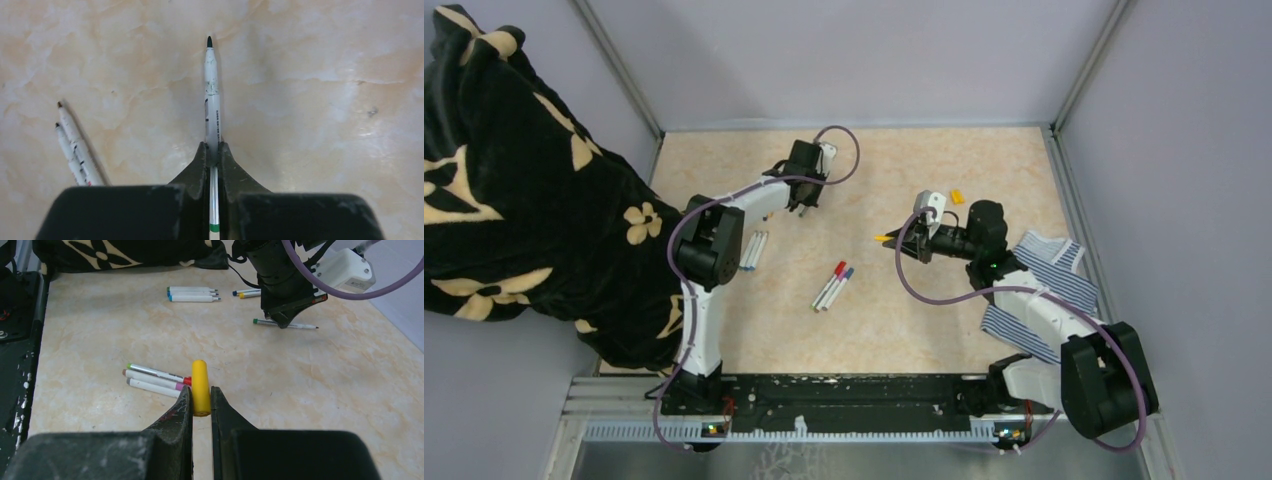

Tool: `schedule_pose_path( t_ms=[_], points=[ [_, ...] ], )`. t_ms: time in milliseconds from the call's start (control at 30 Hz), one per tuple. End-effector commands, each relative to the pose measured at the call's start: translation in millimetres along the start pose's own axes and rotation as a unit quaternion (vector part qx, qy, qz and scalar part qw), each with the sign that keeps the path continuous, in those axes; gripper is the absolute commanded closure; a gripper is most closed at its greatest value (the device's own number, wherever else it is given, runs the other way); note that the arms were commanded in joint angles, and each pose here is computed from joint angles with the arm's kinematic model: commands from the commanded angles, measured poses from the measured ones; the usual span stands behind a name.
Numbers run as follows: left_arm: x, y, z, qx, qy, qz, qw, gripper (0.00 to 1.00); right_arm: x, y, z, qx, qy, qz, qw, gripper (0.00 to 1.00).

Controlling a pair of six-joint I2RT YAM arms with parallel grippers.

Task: Open the pen caps
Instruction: Move the pen to the center of the board.

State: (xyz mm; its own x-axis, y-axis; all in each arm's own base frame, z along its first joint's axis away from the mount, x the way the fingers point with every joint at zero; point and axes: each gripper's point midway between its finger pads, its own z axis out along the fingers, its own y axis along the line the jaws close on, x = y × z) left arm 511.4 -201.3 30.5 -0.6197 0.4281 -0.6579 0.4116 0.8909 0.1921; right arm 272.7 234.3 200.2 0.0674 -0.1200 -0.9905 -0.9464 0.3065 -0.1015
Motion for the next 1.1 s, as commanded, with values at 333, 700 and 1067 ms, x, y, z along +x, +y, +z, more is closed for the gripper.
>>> schedule_pose_path(
  t_ms=[333, 700, 1067],
  points=[
    [59.1, 79.0, -6.4, -0.109, 0.068, -0.117, 0.985, 0.93, -18.7, -0.1, -2.7, -0.003, -0.026, -0.028, 0.999, 1.00],
    [56.2, 83.6, -13.2, -0.116, 0.056, -0.134, 0.983, 0.80, -18.1, 0.5, -2.2, -0.005, -0.026, -0.027, 0.999, 1.00],
    [38.1, 84.2, -24.1, -0.107, 0.027, -0.144, 0.983, 0.70, -17.6, 0.7, -2.5, -0.006, -0.025, -0.027, 0.999, 1.00]
  ],
)
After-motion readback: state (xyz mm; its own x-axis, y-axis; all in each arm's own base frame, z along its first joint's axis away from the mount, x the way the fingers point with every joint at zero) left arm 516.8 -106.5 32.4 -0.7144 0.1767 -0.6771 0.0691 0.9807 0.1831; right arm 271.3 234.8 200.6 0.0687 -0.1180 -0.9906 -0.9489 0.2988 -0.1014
